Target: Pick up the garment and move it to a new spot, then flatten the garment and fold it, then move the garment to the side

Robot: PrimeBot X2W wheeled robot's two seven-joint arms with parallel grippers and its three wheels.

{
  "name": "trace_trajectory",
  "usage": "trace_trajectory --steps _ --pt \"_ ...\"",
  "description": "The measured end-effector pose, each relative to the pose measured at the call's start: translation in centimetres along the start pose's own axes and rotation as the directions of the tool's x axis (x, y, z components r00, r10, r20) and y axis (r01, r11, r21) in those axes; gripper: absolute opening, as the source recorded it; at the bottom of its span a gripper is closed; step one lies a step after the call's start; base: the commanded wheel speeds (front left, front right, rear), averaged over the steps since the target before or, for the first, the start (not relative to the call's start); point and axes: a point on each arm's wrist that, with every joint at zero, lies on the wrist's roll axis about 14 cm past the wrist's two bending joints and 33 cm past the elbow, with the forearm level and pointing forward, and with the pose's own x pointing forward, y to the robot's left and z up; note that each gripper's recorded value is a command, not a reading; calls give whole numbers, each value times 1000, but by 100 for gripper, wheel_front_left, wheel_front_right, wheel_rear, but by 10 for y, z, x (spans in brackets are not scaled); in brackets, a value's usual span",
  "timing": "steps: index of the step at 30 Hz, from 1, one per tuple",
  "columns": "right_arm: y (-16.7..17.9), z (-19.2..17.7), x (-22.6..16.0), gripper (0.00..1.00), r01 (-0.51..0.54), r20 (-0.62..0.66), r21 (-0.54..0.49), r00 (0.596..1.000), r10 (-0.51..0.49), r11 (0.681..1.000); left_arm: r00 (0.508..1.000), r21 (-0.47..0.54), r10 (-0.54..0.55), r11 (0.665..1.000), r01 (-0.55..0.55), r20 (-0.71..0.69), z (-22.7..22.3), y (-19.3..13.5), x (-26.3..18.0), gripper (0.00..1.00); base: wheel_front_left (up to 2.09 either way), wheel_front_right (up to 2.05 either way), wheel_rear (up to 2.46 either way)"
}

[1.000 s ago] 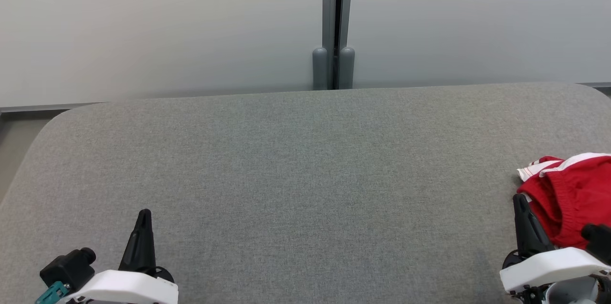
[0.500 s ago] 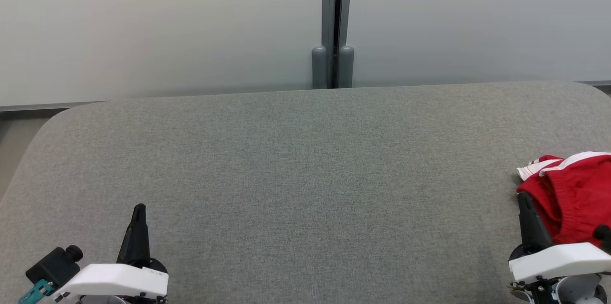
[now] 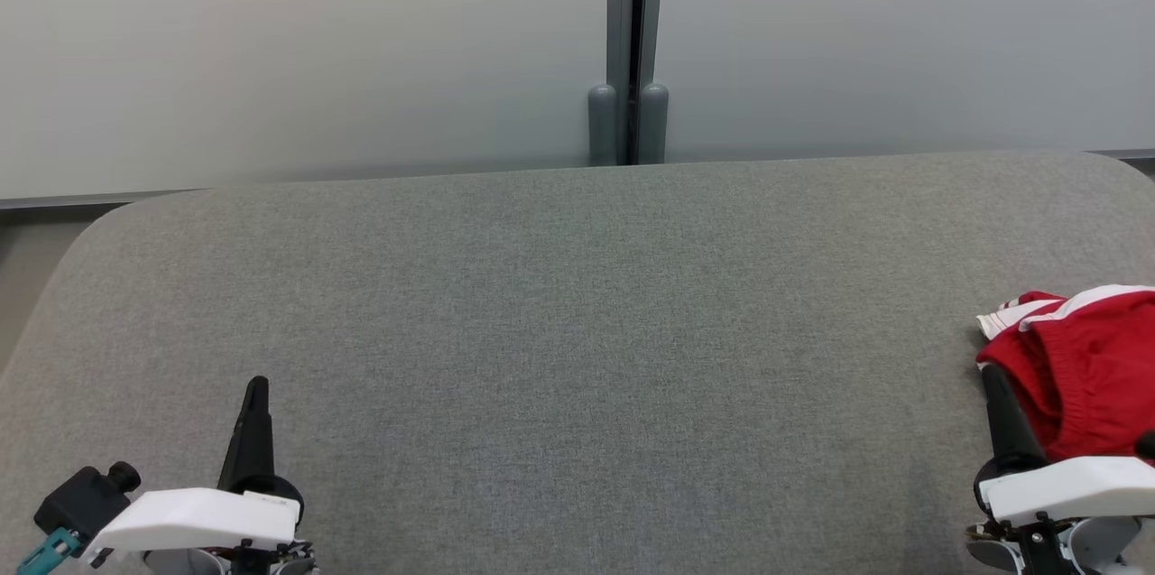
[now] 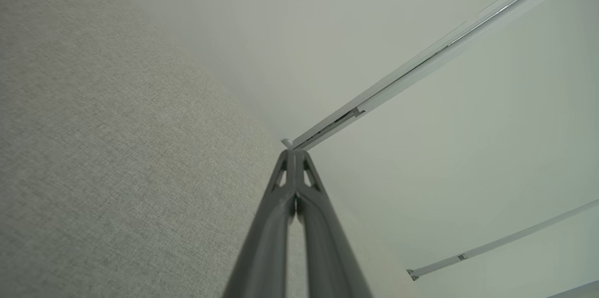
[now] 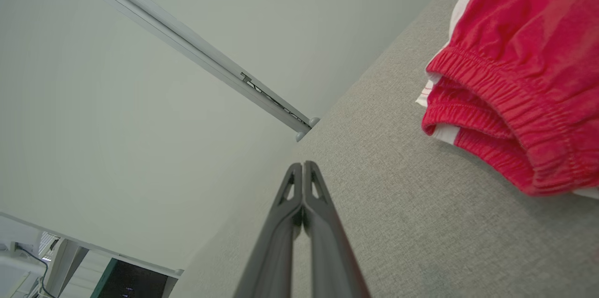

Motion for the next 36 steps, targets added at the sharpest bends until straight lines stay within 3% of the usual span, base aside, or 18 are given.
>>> trace_trajectory --steps 15,36 --pt "-1 3 2 0 8 2 156 1000 -8 988 1000 -146 -10 989 8 -7 2 -3 4 0 0 0 0" --pt "0 6 4 0 2 6 348 1000 -5 937 999 -329 -29 944 23 -13 5 -7 8 0 0 0 0"
